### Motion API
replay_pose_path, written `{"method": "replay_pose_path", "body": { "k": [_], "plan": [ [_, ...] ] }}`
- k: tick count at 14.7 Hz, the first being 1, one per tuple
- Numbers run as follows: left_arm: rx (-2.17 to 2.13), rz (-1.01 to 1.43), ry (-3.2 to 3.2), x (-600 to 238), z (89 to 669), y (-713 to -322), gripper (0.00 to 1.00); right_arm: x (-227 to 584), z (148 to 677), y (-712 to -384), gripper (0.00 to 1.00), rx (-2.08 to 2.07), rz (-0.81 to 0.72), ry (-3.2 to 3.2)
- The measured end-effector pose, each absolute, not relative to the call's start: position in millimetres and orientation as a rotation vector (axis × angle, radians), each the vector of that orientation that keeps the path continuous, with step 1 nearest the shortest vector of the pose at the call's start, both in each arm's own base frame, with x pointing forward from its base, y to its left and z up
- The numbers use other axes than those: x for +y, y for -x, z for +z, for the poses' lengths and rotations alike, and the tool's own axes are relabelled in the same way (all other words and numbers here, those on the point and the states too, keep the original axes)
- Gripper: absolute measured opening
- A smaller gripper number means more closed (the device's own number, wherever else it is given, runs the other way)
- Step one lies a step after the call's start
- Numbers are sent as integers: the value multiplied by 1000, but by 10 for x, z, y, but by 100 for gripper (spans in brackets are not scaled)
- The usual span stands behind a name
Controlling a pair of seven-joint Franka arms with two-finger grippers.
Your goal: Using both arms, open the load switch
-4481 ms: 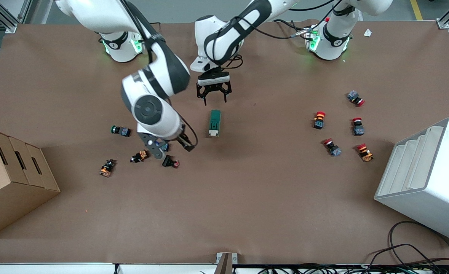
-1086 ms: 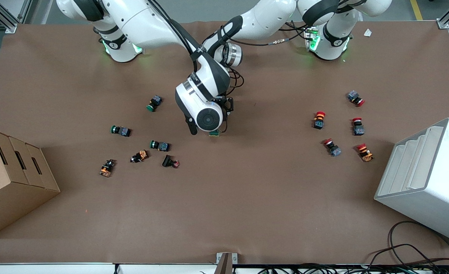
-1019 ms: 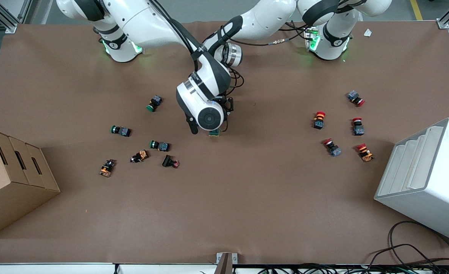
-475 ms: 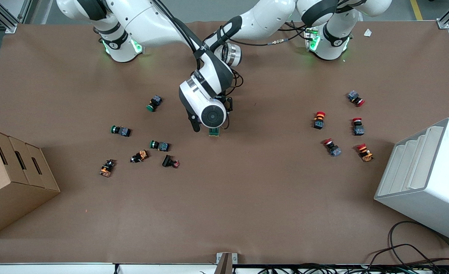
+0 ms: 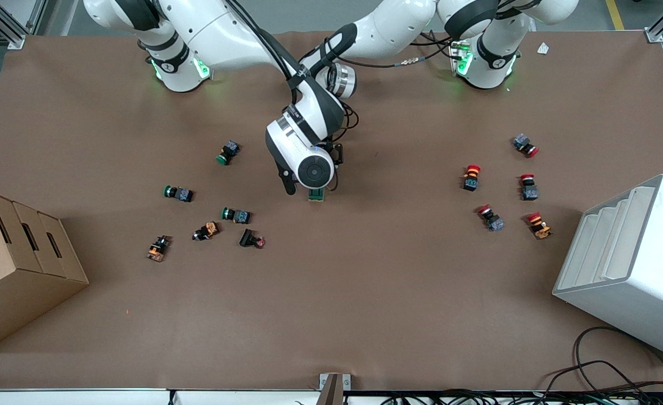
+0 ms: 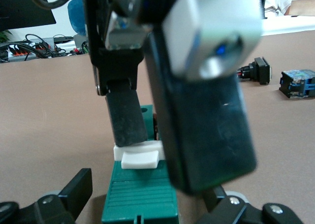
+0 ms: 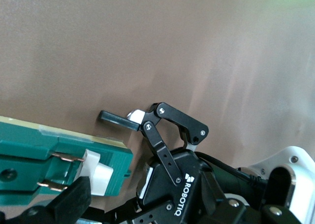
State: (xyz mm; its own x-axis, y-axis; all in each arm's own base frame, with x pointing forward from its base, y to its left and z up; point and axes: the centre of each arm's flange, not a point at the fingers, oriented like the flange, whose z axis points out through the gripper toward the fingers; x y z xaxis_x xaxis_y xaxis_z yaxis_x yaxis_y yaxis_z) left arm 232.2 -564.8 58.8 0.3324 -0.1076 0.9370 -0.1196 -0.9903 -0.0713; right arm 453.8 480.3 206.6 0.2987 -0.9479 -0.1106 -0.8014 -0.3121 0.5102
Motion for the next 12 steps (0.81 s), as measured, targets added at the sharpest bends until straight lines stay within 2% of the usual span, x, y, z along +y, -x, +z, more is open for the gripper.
{"method": "replay_pose_path", "body": {
  "k": [6, 10, 12],
  "plan": [
    [-216, 1796, -2554, -5656, 593, -2322, 99, 4731, 2128, -4602, 100, -1557, -561, -2218],
    [-210, 1794, -2547, -5693, 621, -2317, 99, 4412, 2719, -5023, 100, -1536, -420, -2336],
    [-171, 1773, -2563, -5746, 663, -2283, 98, 4107, 3071, -5283, 100, -1466, -421, -2449]
  ]
}}
